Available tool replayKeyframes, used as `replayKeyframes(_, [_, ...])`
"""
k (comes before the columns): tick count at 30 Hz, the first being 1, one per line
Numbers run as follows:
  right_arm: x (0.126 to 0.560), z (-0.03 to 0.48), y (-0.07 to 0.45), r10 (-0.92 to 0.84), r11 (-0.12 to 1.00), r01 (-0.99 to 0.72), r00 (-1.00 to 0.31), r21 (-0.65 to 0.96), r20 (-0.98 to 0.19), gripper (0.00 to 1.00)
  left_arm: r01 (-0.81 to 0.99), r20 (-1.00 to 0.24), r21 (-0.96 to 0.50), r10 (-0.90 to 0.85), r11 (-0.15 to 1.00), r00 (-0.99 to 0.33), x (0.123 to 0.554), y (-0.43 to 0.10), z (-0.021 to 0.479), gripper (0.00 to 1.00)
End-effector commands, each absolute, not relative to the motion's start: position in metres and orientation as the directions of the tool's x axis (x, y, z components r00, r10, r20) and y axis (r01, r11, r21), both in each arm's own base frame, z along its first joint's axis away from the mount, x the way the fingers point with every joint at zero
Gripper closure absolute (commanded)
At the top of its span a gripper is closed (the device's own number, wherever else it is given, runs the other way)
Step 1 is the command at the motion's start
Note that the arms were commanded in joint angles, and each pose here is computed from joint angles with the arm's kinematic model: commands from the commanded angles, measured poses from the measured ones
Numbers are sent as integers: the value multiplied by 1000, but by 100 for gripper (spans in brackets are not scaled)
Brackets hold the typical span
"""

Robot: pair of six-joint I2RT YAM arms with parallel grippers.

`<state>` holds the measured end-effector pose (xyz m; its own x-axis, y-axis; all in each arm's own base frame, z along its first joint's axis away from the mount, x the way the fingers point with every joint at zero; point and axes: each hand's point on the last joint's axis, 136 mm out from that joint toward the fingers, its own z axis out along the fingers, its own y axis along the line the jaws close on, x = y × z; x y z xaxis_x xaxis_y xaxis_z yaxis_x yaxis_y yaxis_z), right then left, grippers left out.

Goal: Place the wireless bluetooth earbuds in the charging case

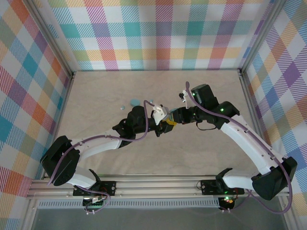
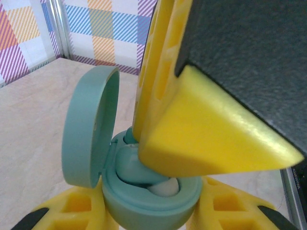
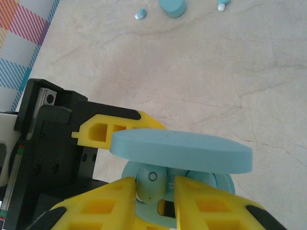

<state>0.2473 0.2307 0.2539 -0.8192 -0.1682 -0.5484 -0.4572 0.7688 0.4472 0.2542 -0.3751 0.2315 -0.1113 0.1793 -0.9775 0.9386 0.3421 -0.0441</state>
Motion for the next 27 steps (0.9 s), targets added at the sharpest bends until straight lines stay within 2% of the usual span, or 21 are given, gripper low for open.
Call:
replayKeyframes(1, [244, 267, 234, -177, 753, -480, -807, 451, -563, 71, 944, -990, -13, 129, 328, -59, 251, -380, 256, 93])
replayKeyframes(14, [237, 306, 234, -124, 712, -505, -775, 488, -620, 69, 940, -989, -20, 129, 341, -68, 252, -378, 254, 93])
replayKeyframes(20, [241, 324, 223, -79, 740, -496, -735, 454, -674, 68, 936, -991, -34, 110, 350, -78, 249, -373, 253, 94])
replayKeyframes(27, [252, 325, 223, -75, 756, -484, -734, 442, -675, 67, 931, -990, -51, 104, 361, -94, 243, -364, 253, 94])
